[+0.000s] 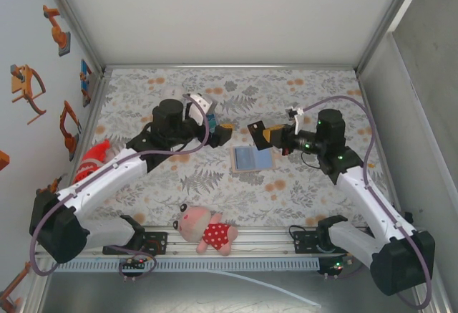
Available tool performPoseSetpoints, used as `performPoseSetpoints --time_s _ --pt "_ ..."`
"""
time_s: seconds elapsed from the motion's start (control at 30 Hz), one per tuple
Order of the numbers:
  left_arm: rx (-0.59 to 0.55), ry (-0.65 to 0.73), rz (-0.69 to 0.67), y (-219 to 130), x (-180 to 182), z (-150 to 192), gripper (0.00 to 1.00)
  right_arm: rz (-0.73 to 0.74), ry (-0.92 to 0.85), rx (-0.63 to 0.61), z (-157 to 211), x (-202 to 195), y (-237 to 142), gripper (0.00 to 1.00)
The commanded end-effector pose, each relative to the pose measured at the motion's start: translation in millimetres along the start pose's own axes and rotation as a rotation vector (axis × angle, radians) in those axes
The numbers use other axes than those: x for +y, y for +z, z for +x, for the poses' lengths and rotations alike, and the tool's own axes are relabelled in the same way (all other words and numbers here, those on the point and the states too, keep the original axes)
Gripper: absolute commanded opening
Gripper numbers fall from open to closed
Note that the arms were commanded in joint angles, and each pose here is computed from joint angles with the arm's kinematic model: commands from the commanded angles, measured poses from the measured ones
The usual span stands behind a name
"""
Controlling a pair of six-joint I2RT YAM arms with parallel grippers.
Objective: Take the credit cards out of the card holder
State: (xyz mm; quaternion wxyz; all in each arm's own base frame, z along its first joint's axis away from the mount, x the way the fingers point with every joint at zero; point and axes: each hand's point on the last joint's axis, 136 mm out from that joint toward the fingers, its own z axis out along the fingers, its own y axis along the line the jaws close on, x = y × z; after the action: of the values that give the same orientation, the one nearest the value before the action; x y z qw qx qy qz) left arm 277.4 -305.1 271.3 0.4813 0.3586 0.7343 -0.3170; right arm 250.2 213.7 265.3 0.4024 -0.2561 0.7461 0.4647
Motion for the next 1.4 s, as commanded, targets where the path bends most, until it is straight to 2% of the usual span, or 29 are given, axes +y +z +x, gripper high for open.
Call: performPoseSetpoints --time_s 0.0,0.17,0.43,0.6,0.83,0.87,0.93,1.0,1.07,1.17,1.27,1.37 --pt "0.056 0.058 0.278 -6.2 -45.5 -2.2 0.97 -0.102 -0.08 0.066 3.2 24.8 1.1 0.0" --pt "0.112 0.054 0.447 -5.3 -69.8 2.1 0.87 -0.129 -0.118 0.127 10.0 35.1 6.3 0.0" --pt "0.208 0.101 0.535 1.9 -90.5 17.1 0.73 -0.185 -0.139 0.168 14.5 46.0 12.8 0.0" --pt "0.247 0.109 0.576 8.7 -99.2 24.5 0.48 -0.213 -0.148 0.186 13.8 50.3 17.0 0.0" --pt "0.271 0.119 0.59 9.5 -101.8 29.3 0.04 -0.203 -0.16 0.19 12.5 49.3 18.2 0.0" --pt "0.272 0.12 0.591 9.3 -102.1 29.8 0.0 -0.194 -0.162 0.188 12.3 48.5 18.2 0.0" --pt "0.273 0.12 0.586 8.3 -100.9 30.0 0.0 -0.166 -0.167 0.183 11.4 44.4 18.4 0.0" --pt "0.267 0.117 0.559 9.2 -97.2 29.7 0.0 -0.104 -0.172 0.168 8.9 35.4 18.3 0.25" --pt "0.237 0.113 0.513 9.5 -90.7 26.1 0.0 -0.028 -0.178 0.14 5.6 24.6 17.3 0.43" --pt "0.155 0.096 0.435 5.5 -78.8 15.9 0.0 0.063 -0.18 0.078 -2.5 14.7 11.7 0.59" --pt "0.033 0.065 0.302 -2.7 -58.4 -1.1 0.0 0.154 -0.121 -0.033 -17.6 3.1 6.8 0.71" --pt "-0.082 0.006 0.147 -11.9 -35.4 -13.1 0.0 0.127 -0.028 -0.117 -24.7 2.6 9.6 0.76"
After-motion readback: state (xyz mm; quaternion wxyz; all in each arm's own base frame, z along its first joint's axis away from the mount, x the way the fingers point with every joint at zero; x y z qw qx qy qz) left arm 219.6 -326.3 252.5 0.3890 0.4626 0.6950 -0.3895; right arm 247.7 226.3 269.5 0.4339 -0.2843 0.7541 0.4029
